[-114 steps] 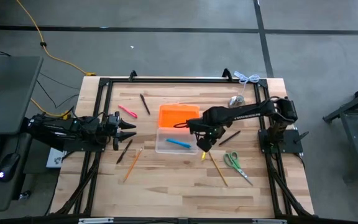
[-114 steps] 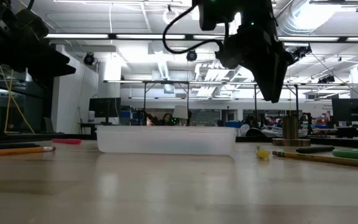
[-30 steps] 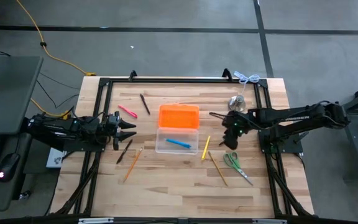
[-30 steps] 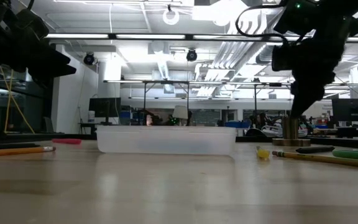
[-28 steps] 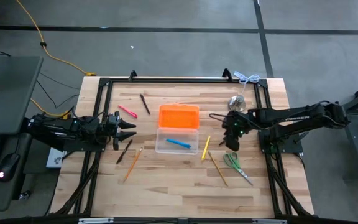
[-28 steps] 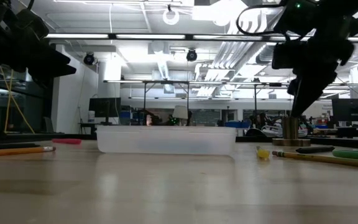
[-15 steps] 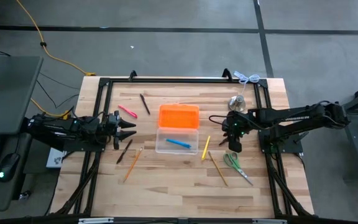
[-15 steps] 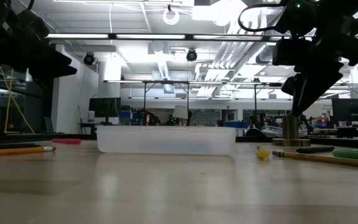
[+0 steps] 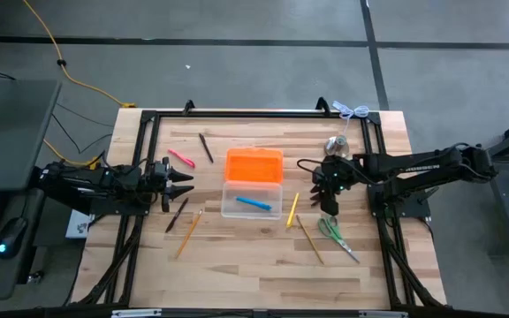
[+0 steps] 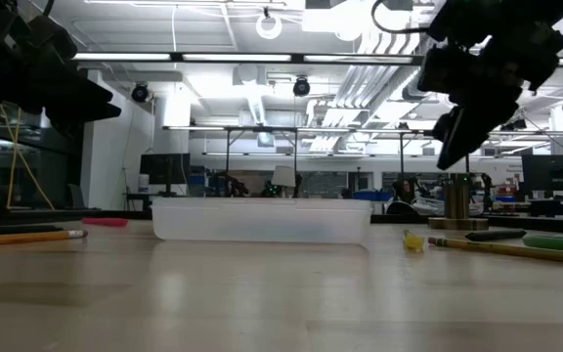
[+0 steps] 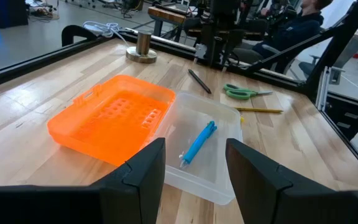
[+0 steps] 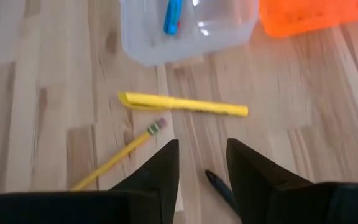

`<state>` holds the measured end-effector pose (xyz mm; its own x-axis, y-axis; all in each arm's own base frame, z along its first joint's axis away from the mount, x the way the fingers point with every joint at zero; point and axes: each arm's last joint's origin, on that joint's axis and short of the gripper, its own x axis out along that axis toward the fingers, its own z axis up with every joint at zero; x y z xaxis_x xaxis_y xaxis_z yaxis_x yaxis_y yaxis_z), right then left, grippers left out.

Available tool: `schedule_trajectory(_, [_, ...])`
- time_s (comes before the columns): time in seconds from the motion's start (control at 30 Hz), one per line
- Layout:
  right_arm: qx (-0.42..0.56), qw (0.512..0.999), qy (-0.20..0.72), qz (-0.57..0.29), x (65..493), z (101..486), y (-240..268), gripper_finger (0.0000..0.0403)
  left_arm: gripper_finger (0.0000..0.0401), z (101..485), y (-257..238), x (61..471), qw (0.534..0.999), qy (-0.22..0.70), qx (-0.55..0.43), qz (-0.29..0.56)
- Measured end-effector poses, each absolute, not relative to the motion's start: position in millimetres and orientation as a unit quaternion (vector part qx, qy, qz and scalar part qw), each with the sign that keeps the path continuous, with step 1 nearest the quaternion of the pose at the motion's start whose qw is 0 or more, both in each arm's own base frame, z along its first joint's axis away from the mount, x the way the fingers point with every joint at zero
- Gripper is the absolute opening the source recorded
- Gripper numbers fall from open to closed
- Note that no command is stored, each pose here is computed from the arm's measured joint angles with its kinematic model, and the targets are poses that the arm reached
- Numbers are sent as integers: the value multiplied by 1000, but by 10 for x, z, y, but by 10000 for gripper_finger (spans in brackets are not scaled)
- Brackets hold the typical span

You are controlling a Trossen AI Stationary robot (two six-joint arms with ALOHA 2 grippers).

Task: Pick & place school supplies into a supply box
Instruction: Put the yellow pen into the orange supply box

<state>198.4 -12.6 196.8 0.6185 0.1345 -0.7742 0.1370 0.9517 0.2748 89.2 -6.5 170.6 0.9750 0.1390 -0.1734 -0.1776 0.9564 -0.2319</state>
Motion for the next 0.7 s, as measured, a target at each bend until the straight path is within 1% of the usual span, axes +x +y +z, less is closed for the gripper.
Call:
schedule_trajectory(0.2, [161, 892, 421, 16, 2075, 1944, -125, 112, 200, 1706, -65, 892, 986, 78, -124, 81])
schedule_trajectory(0.33, [166, 883, 438, 31, 2190, 1884, -110, 112, 200, 1706, -64, 892, 986, 78, -124, 82])
schedule_trajectory(0.53, [122, 874, 465, 65, 2481, 1894, -29, 112, 200, 1706, -64, 892, 986, 78, -124, 82])
schedule_trajectory(0.7, [79, 853, 508, 94, 2707, 1914, 12, 112, 200, 1706, -64, 892, 986, 78, -124, 82])
